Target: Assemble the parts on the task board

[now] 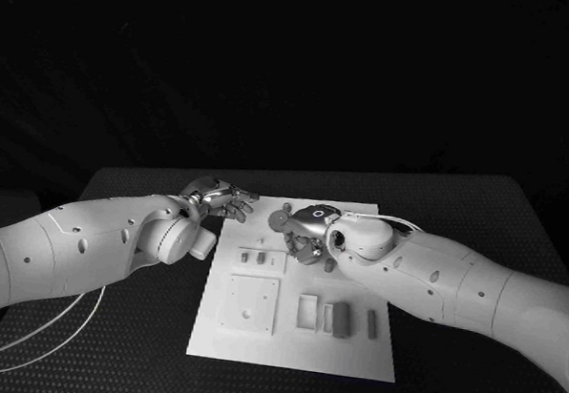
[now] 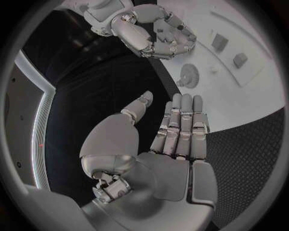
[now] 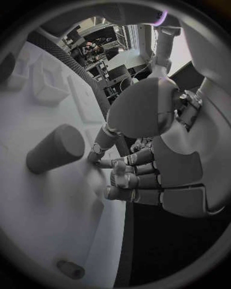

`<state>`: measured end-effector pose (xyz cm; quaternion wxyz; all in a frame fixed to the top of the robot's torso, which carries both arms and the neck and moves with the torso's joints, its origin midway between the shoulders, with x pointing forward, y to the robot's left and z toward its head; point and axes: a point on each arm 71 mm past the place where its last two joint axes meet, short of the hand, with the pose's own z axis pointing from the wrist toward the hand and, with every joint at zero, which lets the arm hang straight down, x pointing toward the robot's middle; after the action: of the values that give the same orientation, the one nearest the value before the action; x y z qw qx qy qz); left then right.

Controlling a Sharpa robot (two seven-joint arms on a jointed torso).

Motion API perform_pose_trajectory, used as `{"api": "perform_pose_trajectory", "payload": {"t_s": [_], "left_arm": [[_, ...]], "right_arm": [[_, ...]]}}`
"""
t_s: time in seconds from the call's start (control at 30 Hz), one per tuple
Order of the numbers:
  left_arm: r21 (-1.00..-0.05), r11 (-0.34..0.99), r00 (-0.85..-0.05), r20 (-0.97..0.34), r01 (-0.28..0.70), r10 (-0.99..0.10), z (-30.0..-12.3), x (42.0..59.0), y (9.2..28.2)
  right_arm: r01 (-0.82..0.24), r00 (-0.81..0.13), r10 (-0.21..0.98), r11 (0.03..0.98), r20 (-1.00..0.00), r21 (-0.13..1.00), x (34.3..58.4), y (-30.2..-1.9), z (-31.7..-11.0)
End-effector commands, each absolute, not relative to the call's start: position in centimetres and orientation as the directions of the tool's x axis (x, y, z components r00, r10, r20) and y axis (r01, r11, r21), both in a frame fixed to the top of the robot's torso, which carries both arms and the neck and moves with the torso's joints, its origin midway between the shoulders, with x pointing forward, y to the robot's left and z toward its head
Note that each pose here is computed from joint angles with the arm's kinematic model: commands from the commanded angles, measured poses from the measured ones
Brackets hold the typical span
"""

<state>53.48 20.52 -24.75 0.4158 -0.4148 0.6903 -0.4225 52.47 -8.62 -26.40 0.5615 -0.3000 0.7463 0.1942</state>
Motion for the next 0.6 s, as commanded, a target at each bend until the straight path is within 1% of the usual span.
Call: {"api": "perform_pose_trajectory", "payload": {"t_s": [0.03,0.3,0.6], "left_arm": [[-0.930,0.304,-0.312,-0.232,-0.206,-0.921,-24.6,53.5,20.4],[-0.928,0.317,-0.315,-0.247,-0.196,-0.917,-24.5,53.5,20.5],[-0.927,0.322,-0.316,-0.253,-0.191,-0.914,-24.5,53.5,20.4]], "right_arm": [[-0.670,-0.187,-0.260,0.739,-0.947,-0.070,52.2,-9.0,-27.2],[-0.669,-0.178,-0.272,0.738,-0.946,-0.086,52.0,-9.4,-27.9],[-0.676,-0.157,-0.287,0.729,-0.945,-0.109,51.4,-9.1,-28.6]]}}
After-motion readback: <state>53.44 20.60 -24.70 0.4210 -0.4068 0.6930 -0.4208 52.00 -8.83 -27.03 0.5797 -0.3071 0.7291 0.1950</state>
